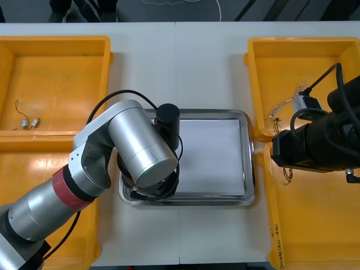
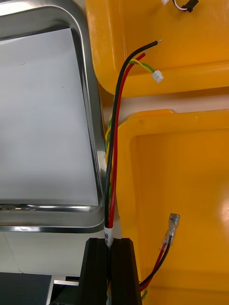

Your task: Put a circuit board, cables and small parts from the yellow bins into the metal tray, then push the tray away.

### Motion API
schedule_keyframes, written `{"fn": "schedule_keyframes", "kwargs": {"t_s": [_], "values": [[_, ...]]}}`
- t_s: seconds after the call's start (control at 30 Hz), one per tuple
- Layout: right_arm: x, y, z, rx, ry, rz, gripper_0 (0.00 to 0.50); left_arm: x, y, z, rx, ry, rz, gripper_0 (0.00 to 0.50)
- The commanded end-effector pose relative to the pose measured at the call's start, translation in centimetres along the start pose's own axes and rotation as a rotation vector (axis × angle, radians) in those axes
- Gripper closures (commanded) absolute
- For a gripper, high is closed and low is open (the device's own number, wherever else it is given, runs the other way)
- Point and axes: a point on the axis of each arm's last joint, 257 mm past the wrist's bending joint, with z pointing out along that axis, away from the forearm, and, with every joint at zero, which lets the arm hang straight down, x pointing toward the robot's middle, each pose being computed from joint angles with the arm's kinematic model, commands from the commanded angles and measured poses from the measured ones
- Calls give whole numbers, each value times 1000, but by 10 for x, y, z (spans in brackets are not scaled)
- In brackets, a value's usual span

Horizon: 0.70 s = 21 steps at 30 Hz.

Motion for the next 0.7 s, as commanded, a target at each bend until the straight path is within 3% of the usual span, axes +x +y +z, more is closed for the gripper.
{"fn": "schedule_keyframes", "kwargs": {"t_s": [0.03, 0.7], "values": [[0, 3, -3, -1, -5, -14, 500, -9, -15, -7, 3, -20, 32, 500], [-1, 2, -3, 2, -6, -18, 500, -10, -12, -6, -10, -25, 57, 500]]}}
